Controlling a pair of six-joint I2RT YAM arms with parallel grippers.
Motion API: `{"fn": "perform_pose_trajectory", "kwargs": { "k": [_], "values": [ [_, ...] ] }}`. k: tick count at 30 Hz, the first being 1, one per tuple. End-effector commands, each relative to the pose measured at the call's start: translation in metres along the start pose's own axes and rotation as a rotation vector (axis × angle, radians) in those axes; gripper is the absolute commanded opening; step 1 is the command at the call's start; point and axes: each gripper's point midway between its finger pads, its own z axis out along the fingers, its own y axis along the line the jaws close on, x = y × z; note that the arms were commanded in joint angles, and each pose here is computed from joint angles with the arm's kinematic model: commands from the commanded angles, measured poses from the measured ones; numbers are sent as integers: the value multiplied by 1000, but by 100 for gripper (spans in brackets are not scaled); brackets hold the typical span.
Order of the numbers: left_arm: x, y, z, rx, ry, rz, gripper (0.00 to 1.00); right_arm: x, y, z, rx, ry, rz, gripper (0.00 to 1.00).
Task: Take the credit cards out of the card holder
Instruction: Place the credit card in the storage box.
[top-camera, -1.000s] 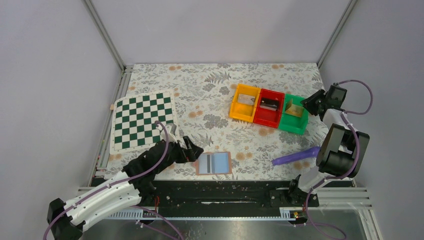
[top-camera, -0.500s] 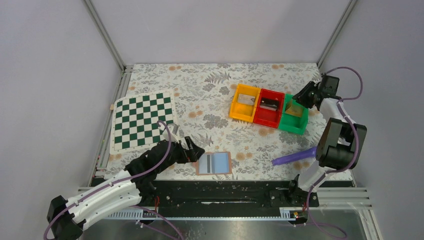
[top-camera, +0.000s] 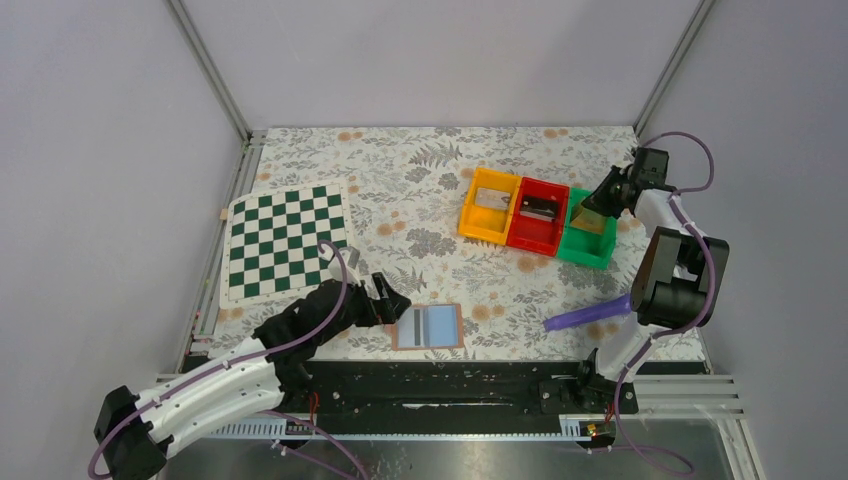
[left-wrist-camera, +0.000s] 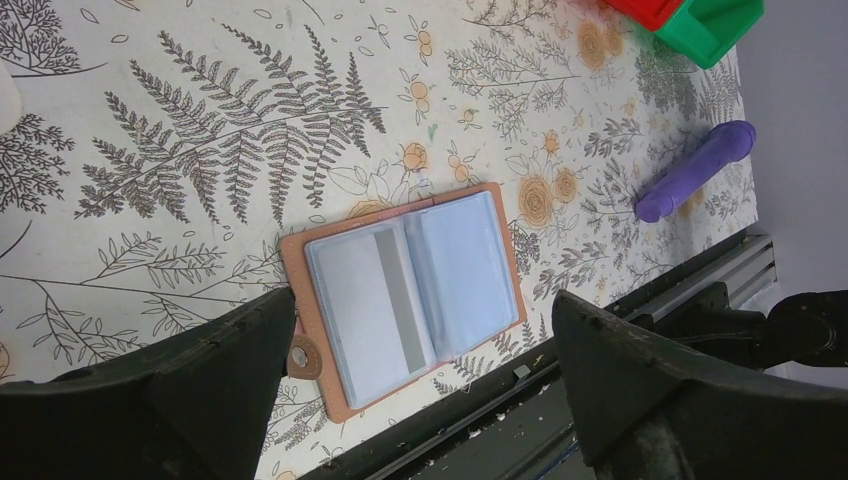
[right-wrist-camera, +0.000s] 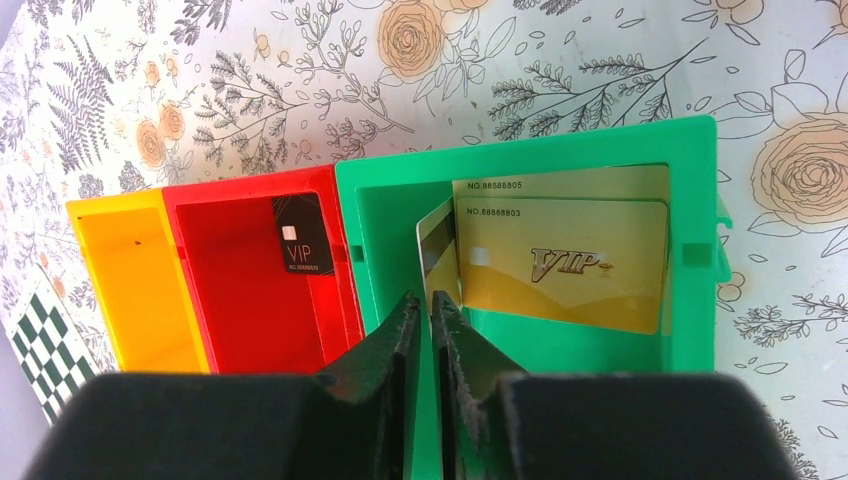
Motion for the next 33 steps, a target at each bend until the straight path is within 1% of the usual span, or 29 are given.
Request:
{"fn": "perform_pose_trajectory", "kwargs": {
  "k": [1, 4, 13, 14, 19, 23, 26, 33],
  "values": [
    [-11, -11, 0, 46, -38, -7, 99, -15, 10, -3, -9, -27, -33, 17],
    [-11, -11, -1, 50, -44, -13, 99, -11, 10, 1, -14, -3, -27, 20],
    [-9, -8, -2, 44, -42, -14, 99, -11, 8, 6, -2, 9, -32, 21],
    [-9, -8, -2, 44, -42, -14, 99, -11, 8, 6, -2, 7, -34, 19],
    [-9, -7, -2, 39, -42, -8, 99, -19, 17, -5, -24, -25, -54, 0],
    [-9, -7, -3, 40, -41, -7, 99, -27, 21, -22, -17, -73, -77, 0],
    [-8, -6, -3, 39, -41, -6, 99, -29, 17, -29, -3, -86, -84, 0],
    [-8, -5, -2, 30, -40, 3, 99, -33, 0, -31, -24, -98, -73, 0]
  ]
}}
